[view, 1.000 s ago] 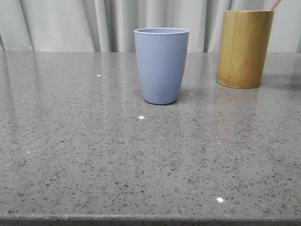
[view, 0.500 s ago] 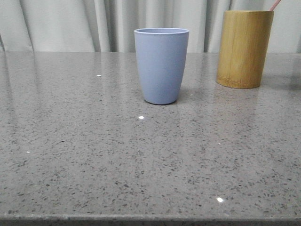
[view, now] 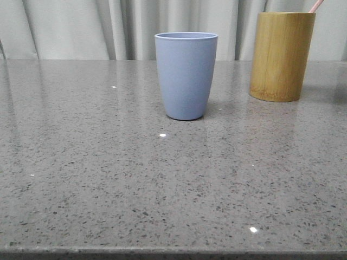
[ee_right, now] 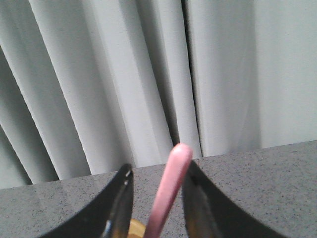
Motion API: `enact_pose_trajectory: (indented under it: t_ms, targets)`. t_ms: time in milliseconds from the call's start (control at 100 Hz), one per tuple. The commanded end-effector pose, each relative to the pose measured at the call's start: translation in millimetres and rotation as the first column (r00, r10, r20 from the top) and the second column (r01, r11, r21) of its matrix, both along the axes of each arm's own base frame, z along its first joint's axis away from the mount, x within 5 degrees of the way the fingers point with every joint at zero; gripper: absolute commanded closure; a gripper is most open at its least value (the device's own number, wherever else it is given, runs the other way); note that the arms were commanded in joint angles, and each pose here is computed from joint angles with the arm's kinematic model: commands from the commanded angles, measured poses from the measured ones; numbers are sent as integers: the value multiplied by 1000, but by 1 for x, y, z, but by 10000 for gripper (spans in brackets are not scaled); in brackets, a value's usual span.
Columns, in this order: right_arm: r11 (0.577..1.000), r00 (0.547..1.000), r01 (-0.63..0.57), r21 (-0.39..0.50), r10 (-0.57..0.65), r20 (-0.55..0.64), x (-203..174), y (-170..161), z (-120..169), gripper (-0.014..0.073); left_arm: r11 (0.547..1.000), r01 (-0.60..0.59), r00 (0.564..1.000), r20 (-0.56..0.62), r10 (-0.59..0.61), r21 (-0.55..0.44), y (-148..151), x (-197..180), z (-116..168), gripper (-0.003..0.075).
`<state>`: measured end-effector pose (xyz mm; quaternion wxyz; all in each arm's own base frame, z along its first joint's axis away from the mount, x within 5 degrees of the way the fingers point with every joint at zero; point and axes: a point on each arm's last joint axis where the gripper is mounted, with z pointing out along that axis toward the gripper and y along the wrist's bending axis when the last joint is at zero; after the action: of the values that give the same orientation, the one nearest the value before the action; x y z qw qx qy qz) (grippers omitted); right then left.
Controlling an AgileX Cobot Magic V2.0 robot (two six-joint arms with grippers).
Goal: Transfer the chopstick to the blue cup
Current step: 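Close the right gripper on the pink stick and lift it out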
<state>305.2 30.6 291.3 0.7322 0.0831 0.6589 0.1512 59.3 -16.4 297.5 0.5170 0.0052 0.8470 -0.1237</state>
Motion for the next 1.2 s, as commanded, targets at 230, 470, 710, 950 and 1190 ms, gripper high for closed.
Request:
enact_pose_trajectory:
  t_ms: [230,470,710,950,1190]
  targets:
    - [1000,989,-7,3,6,150,-3,1,27,370,999,-11,997,81,14,-31,0,3,13,269]
    - [1000,988,-6,3,6,153,-3,1,27,599,999,-11,997,81,14,-31,0,3,13,269]
    - [1000,980,-6,7,5,197,-5,1,32,652,999,-11,997,81,14,-31,0,3,13,269]
    - [1000,968,-7,11,4,251,-11,0,53,652,999,-11,997,81,14,-31,0,3,13,270]
    - [997,959,-32,-63,48,278,-26,4,116,652,999,-11,997,81,14,-31,0,3,13,270]
